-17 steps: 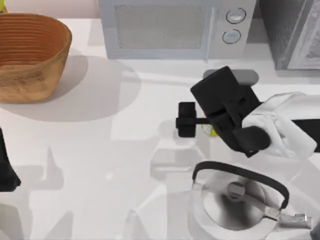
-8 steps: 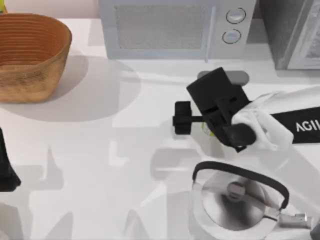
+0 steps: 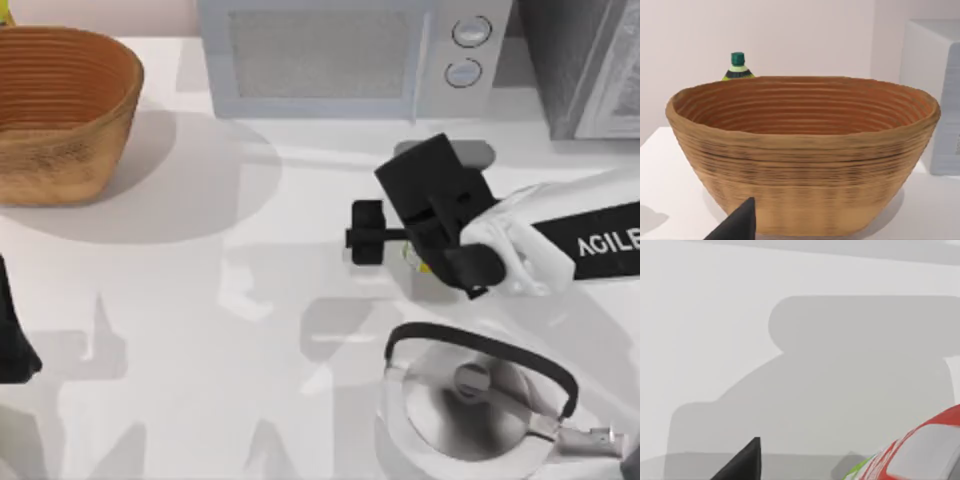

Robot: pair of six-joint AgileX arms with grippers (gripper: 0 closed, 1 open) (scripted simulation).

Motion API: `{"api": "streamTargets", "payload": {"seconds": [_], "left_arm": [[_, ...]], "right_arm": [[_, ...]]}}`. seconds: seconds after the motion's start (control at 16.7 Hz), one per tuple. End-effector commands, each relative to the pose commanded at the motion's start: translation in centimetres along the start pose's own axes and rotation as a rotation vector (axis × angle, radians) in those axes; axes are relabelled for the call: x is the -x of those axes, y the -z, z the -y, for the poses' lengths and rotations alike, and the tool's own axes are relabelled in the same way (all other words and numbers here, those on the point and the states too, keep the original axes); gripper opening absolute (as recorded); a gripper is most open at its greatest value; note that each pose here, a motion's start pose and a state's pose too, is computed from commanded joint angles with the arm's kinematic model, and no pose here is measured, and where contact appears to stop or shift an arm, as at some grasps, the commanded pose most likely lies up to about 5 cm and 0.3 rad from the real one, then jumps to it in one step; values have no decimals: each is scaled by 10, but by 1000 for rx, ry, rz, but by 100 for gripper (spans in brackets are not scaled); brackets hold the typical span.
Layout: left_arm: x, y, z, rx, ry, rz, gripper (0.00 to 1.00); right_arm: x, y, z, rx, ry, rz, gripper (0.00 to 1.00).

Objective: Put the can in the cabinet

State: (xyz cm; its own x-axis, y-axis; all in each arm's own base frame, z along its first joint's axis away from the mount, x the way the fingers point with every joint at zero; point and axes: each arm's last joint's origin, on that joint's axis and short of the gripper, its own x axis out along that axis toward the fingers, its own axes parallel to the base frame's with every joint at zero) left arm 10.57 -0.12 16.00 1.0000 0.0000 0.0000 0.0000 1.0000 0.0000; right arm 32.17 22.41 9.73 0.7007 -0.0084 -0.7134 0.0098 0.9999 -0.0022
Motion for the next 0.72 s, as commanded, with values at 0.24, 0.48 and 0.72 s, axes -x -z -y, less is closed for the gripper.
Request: {"api": "streamTargets", "payload": {"seconds": [0.24, 0.48, 0.72], "left_arm": [[0, 0, 0, 0, 0, 0, 100], [0, 0, 0, 0, 0, 0, 100], [0, 0, 0, 0, 0, 0, 100]], "right_arm": [[0, 0, 0, 0, 0, 0, 55], [0, 0, 0, 0, 0, 0, 25], [0, 0, 0, 0, 0, 0, 0]]}}
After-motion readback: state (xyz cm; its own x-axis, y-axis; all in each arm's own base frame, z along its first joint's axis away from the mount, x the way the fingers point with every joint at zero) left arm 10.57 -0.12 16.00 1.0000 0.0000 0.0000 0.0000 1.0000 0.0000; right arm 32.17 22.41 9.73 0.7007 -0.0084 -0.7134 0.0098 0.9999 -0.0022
